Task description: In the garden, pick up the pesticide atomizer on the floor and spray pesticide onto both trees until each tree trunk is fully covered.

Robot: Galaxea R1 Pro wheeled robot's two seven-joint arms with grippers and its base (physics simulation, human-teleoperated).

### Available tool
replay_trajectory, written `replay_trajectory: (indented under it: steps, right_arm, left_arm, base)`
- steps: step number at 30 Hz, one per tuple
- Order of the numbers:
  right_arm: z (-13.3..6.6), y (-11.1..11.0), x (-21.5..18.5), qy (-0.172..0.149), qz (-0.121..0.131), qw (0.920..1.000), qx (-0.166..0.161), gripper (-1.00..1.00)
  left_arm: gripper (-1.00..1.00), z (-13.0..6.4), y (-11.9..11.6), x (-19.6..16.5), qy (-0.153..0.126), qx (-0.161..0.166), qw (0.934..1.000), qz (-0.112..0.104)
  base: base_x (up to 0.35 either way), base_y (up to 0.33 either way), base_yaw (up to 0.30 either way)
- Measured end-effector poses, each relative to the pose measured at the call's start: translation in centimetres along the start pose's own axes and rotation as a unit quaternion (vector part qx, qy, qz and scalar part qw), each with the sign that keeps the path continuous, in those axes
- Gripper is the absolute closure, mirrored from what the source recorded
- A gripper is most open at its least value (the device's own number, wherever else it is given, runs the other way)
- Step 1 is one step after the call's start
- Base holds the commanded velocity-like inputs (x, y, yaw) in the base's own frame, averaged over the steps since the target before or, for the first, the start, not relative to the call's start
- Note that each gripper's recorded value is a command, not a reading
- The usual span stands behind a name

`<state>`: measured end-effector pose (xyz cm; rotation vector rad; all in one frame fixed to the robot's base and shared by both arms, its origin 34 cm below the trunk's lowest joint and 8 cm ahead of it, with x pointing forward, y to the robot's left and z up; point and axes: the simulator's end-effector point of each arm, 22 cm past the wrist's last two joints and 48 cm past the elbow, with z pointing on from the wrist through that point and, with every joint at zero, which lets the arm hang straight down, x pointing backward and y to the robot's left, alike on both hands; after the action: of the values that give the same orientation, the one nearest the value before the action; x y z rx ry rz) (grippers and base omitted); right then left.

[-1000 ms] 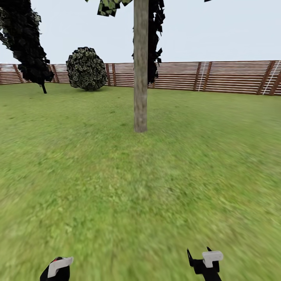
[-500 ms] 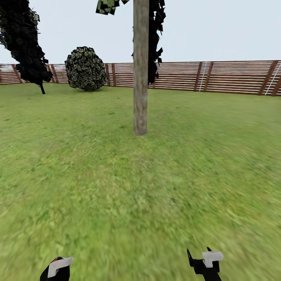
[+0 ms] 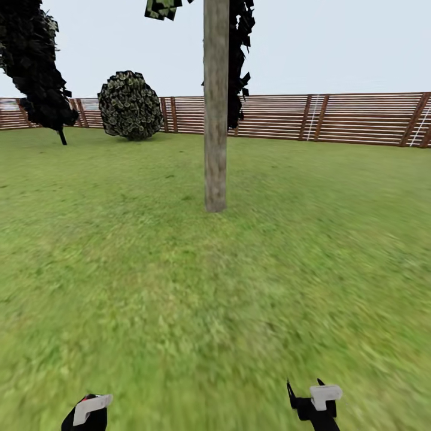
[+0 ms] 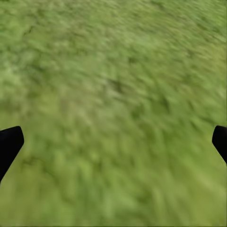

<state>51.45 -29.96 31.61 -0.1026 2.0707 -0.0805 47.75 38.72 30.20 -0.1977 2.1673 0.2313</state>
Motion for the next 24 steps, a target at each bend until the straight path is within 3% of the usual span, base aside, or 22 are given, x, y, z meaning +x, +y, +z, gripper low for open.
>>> replay_trajectory:
  steps: [24]
  right_arm:
    - [-0.01,0.0,0.02,0.0,0.0,1.0,0.0,-1.0]
  left_arm:
    - [1.0,0.0,0.02,-0.01,0.0,0.0,1.0,0.0]
  base:
    - [0.334,0.0,0.0]
